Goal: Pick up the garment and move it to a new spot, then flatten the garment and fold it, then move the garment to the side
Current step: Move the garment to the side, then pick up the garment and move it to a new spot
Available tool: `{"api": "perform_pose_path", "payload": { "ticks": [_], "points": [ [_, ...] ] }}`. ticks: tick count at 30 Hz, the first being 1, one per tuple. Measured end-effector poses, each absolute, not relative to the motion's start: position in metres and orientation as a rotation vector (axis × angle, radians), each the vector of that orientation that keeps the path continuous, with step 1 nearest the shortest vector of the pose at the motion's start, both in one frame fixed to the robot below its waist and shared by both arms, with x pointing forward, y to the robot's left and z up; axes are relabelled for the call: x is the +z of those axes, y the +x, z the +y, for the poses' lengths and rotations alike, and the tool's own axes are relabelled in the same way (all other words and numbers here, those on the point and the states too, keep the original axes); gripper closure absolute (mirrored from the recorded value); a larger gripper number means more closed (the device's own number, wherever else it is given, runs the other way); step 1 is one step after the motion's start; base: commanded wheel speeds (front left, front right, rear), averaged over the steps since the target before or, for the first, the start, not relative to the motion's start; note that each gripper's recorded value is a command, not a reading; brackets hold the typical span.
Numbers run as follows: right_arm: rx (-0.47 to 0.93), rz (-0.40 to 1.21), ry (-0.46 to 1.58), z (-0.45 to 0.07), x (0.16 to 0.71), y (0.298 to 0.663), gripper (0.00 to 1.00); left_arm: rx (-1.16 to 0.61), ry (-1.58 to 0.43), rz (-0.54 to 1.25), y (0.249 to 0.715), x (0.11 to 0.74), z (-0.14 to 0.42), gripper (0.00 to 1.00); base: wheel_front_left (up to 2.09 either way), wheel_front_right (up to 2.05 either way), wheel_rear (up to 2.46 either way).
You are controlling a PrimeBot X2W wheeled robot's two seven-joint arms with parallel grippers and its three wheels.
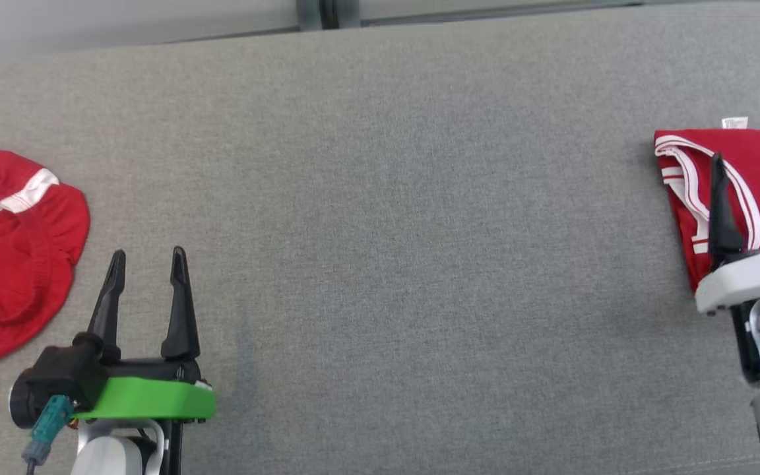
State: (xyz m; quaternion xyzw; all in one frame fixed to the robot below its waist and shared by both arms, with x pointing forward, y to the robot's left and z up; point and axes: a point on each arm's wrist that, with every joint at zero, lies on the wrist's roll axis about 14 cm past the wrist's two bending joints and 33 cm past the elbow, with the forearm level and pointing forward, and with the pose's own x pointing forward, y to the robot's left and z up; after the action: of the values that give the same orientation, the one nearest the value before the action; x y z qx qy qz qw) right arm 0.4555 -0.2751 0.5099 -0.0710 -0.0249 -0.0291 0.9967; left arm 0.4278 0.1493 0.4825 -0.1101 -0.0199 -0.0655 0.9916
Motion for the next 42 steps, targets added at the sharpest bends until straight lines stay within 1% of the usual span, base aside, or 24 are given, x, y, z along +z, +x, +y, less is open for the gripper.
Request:
{"api": "perform_pose_path", "payload": {
  "ticks": [7, 17, 24, 29, 35, 42],
  "points": [
    [0.023, -0.056, -0.057, -0.235, 0.51, 0.424, 0.0, -0.081, -0.21, -0.055, 0.398, 0.493, 0.167, 0.0, 0.0, 0.0, 0.0],
    [0.06, -0.063, 0.014, -0.205, 0.508, 0.392, 0.0, -0.047, -0.217, -0.075, 0.37, 0.502, 0.179, 0.0, 0.0, 0.0, 0.0],
    [0.079, -0.06, 0.008, -0.194, 0.506, 0.389, 0.0, -0.046, -0.218, -0.068, 0.365, 0.5, 0.179, 0.0, 0.0, 0.0, 0.0],
    [0.056, -0.061, -0.011, -0.202, 0.507, 0.388, 0.0, -0.048, -0.22, -0.061, 0.365, 0.498, 0.178, 0.0, 0.0, 0.0, 0.0],
    [0.056, -0.063, -0.01, -0.2, 0.507, 0.388, 0.0, -0.056, -0.22, -0.058, 0.365, 0.497, 0.175, 0.0, 0.0, 0.0, 0.0],
    [0.094, -0.059, 0.004, -0.185, 0.505, 0.395, 0.0, -0.014, -0.22, -0.064, 0.359, 0.497, 0.189, 0.0, 0.0, 0.0, 0.0]
  ]
}}
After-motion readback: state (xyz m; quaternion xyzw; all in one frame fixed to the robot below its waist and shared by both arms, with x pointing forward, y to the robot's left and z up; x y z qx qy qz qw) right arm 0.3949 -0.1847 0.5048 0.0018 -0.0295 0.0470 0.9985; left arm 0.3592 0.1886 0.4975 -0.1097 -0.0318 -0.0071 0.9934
